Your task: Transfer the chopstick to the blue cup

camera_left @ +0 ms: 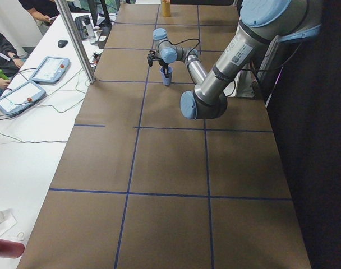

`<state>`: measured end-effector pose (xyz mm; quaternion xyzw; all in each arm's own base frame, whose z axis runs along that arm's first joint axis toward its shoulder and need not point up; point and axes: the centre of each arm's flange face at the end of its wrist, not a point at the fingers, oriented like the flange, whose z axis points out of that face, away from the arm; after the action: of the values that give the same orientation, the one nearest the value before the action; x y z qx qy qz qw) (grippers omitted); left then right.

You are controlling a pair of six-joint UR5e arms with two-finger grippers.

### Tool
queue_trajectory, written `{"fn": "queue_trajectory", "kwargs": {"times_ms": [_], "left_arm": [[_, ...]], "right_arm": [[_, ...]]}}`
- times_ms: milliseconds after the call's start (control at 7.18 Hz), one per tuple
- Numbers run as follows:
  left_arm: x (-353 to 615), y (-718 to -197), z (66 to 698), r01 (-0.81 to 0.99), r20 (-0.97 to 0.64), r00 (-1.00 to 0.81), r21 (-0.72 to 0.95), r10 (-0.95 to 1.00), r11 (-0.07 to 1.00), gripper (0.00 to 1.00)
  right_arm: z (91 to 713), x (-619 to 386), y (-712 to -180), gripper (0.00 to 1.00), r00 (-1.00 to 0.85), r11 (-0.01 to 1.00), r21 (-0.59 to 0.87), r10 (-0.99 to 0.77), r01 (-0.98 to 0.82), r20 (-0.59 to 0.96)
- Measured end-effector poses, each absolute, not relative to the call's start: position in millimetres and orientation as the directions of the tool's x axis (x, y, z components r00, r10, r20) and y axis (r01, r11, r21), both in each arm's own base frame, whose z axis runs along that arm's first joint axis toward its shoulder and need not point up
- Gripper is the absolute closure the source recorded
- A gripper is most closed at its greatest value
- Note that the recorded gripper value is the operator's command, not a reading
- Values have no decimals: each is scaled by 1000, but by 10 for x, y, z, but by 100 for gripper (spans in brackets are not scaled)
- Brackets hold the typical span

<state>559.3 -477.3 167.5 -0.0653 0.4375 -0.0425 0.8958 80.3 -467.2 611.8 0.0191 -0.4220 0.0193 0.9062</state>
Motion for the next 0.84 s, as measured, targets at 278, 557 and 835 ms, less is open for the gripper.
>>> {"fn": "queue_trajectory", "kwargs": {"times_ms": [278,557,835], "left_arm": [[5547,-4783,1700,24,-786,605,-141,-127,990,0],[5321,-4895,1687,50,-788,600,-138,-141,989,0],[4916,-4832,1633,43,-776,619,-115,-117,992,0]], "right_arm": [[6112,810,-4671,0,642,998,15,24,-56,766],[6125,812,-4670,0,642,998,12,27,-57,766],[6125,812,-4670,0,641,998,13,26,-56,767]]}}
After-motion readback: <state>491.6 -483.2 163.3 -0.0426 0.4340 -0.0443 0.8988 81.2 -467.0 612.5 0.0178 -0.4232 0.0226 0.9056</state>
